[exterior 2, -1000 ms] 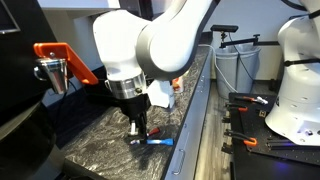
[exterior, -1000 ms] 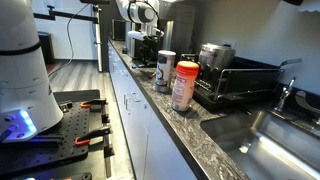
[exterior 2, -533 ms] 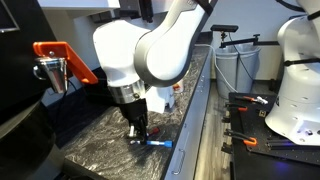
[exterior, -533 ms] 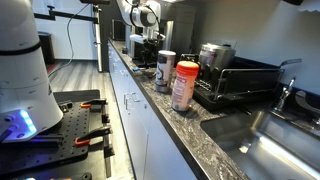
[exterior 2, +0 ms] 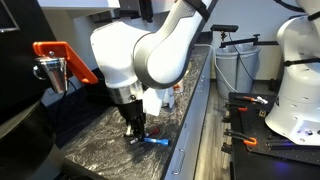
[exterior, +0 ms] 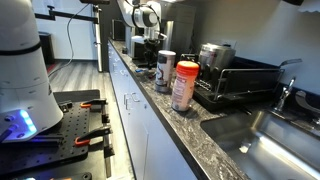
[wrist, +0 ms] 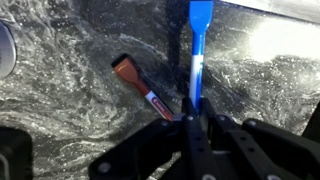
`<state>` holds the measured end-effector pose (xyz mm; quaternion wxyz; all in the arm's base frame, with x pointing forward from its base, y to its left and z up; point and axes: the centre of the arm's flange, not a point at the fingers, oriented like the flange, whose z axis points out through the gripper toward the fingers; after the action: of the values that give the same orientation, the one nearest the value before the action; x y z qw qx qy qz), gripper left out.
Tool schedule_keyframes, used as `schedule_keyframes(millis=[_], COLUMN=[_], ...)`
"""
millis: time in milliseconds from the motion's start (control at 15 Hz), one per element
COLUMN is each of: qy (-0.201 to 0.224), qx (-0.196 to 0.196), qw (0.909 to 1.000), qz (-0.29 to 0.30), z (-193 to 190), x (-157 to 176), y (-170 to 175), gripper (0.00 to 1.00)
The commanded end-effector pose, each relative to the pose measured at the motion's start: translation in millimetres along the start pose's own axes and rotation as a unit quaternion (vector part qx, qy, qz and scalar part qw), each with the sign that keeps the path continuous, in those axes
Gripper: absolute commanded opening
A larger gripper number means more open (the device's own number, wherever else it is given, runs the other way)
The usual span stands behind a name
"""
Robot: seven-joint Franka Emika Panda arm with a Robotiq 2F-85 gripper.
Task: Remove the blue marker from the cabinet and put it on the counter
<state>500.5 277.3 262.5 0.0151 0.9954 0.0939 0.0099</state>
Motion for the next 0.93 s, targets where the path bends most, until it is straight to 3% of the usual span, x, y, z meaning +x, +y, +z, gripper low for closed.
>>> schedule_keyframes(millis=[0, 467, 533, 867], qy=[0.003, 0.001, 0.002, 0.005], qx=[-0.019, -0.019, -0.018, -0.014], qw=[0.9997, 0.9996, 0.9996, 0.9998], qz=[0.016, 0.019, 0.019, 0.014], z=[4.2, 7.9, 7.8, 1.2], x=[7.4, 10.5, 10.5, 4.5], y=[-6.1, -8.2, -8.6, -9.7], gripper=[0.03, 0.03, 0.31, 0.65])
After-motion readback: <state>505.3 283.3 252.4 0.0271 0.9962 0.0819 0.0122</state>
